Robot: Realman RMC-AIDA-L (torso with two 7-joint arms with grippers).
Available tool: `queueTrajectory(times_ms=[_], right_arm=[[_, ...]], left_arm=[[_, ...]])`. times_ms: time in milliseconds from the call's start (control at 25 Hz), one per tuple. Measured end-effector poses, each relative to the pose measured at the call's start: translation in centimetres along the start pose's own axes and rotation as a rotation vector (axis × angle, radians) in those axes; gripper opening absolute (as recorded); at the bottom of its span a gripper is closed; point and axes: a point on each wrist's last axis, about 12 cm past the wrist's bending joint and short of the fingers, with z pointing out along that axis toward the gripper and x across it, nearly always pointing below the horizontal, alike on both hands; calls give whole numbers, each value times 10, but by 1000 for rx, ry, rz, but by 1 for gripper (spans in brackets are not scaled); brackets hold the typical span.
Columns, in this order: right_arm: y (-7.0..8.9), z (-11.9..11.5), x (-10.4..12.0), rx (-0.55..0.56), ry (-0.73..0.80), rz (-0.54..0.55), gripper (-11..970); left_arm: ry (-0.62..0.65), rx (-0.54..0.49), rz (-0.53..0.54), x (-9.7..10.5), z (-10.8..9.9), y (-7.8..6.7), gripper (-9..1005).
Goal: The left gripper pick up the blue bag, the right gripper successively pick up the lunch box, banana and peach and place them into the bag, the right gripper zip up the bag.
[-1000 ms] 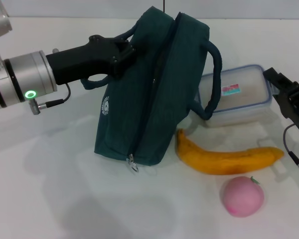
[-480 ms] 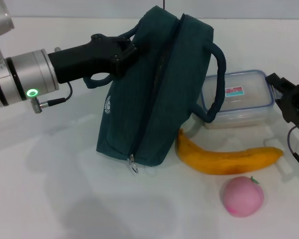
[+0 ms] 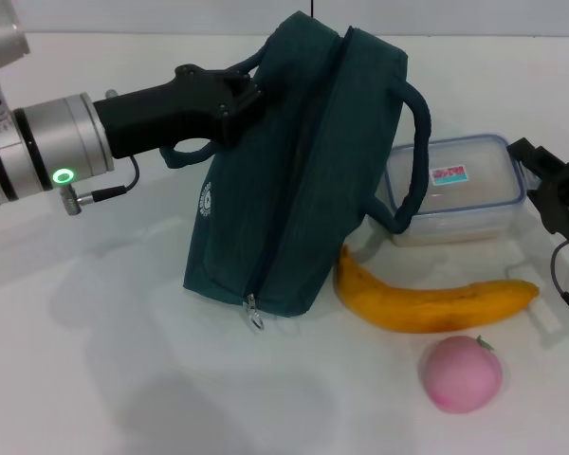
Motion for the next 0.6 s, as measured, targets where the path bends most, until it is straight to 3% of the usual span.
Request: queueTrajectory(times_ms=[600], right_arm=[[-3,-6,2,13,-6,26,294]], left_arm=[[2,2,6,0,1,0,37]])
